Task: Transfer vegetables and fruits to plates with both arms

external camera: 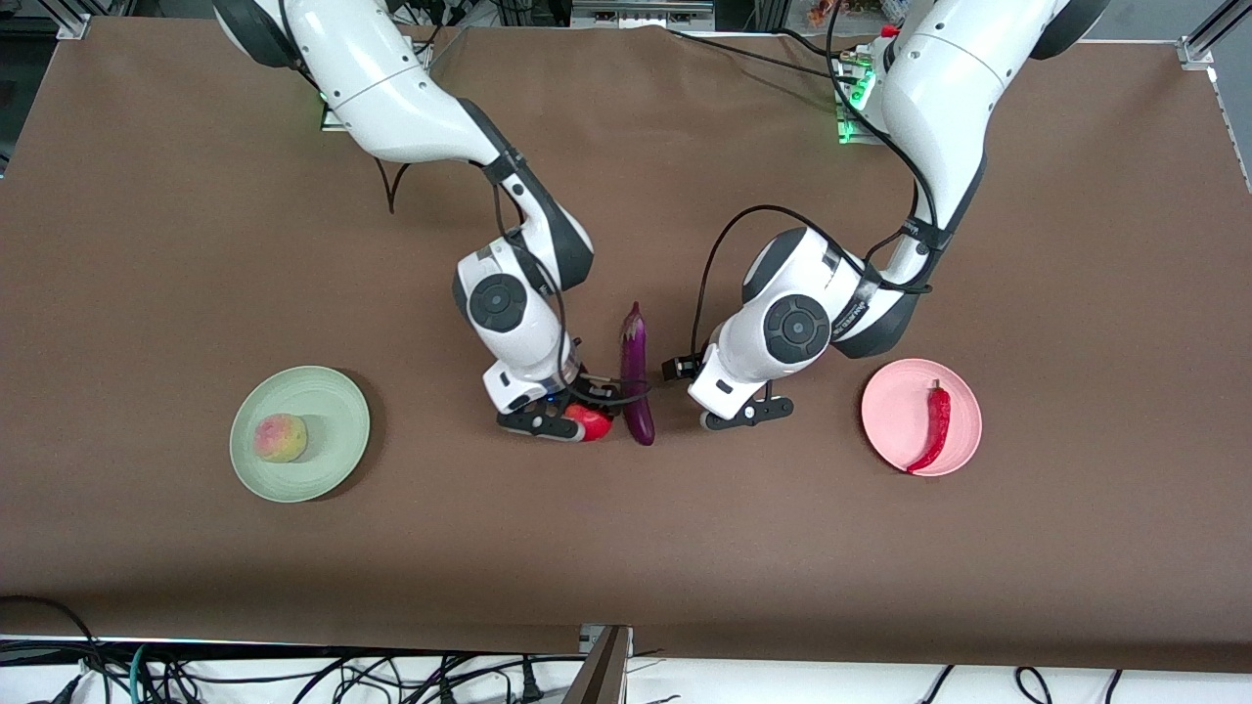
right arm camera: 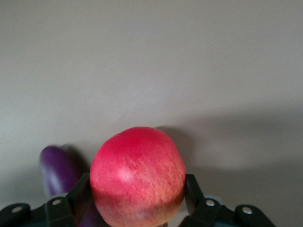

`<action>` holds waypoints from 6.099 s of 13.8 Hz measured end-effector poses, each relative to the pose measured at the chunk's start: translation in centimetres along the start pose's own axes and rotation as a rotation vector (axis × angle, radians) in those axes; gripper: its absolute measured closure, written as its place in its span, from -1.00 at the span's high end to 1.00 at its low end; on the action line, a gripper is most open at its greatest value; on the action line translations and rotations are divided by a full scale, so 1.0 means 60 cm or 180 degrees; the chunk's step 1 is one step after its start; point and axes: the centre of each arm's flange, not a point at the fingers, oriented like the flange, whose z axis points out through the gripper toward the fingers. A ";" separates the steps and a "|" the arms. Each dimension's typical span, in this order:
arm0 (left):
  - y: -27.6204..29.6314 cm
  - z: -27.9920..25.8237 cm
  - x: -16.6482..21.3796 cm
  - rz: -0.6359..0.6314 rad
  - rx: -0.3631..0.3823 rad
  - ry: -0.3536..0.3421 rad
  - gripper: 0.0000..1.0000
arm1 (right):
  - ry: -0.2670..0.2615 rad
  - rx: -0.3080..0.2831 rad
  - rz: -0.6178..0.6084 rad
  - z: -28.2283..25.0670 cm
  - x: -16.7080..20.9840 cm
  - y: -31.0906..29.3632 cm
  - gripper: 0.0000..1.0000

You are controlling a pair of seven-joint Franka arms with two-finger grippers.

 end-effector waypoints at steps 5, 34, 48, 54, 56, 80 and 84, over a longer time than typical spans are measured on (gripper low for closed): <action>0.056 0.044 -0.042 -0.0217 -0.0103 0.0063 1.00 | -0.0374 -0.0276 -0.0504 -0.129 0.149 0.184 0.66; -0.233 -0.114 0.164 0.1151 0.0384 -0.0102 -0.31 | -0.0966 -0.0680 -0.1198 -0.461 0.244 0.498 1.00; -0.486 -0.032 0.171 0.2121 0.0455 -0.0270 -0.31 | -0.0660 -0.0800 -0.1283 -0.759 0.117 0.483 1.00; -0.514 -0.040 0.185 0.2143 0.0543 -0.0178 -0.31 | -0.0727 -0.0780 -0.1348 -0.751 0.082 0.473 1.00; -0.534 -0.042 0.194 0.2183 0.0577 -0.0145 -0.31 | -0.0735 -0.0779 -0.1356 -0.744 0.084 0.471 1.00; -0.489 -0.338 0.106 0.1736 0.0224 -0.0209 1.00 | -0.0663 -0.0780 -0.1213 -0.736 0.095 0.469 1.00; -0.475 -0.496 0.009 0.1704 0.0353 0.0003 1.00 | -0.0659 -0.0780 -0.1216 -0.735 0.096 0.468 1.00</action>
